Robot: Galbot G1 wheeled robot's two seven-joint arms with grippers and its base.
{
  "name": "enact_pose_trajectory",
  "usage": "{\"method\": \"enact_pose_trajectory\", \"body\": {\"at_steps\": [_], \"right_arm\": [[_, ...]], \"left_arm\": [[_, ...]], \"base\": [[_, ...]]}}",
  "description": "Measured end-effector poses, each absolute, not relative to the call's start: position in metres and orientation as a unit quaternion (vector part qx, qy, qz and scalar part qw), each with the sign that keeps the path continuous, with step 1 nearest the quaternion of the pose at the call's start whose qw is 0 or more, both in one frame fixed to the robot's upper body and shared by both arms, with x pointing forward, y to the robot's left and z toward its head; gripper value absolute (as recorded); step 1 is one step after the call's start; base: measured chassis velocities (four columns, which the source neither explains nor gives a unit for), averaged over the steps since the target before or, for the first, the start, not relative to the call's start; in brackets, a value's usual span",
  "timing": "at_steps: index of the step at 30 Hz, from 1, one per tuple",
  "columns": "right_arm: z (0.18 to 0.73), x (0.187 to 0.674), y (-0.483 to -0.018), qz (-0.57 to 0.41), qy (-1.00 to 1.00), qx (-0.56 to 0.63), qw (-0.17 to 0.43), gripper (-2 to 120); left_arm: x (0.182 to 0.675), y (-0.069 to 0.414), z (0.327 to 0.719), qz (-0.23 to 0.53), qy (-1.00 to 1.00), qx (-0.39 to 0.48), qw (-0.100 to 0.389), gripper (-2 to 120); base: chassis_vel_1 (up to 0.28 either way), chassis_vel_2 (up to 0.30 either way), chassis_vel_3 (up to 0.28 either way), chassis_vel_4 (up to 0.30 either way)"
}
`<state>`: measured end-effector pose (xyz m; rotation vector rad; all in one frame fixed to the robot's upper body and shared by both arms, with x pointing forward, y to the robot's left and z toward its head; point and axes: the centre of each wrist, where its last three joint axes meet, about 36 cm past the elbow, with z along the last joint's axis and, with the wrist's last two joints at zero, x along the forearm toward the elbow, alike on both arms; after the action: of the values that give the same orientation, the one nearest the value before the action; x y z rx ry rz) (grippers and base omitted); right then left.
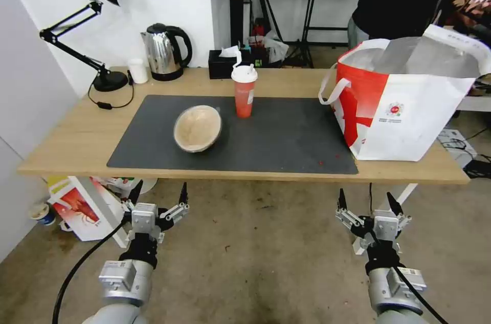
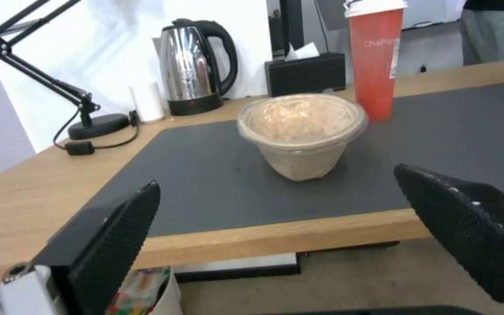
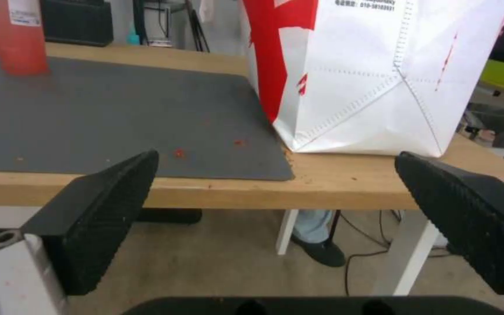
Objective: Pick up the trash from the table and place it into the takeout bag.
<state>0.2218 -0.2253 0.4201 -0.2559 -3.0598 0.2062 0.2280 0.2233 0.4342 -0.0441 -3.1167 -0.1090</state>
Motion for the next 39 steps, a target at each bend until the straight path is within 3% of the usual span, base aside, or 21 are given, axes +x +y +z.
{"method": "enact_pose_trajectory", "body": {"at_steps": [26,39], "right_arm": [[0.417,0.223,-0.228,0.068,-0.995,-0.068,0.011,100],[0.453,0.212,-0.230,0.064,-0.997,-0.049,-0.009,100]], "left_arm": [[0.228,0.223,0.434,-0.035,-0.999,-0.014,0.011,100],[0.228,0.223,0.434,-0.035,-0.999,-0.014,0.011,100]], "base": [[0.000,0.000,0.000,0.000],[0.000,0.000,0.000,0.000]]}}
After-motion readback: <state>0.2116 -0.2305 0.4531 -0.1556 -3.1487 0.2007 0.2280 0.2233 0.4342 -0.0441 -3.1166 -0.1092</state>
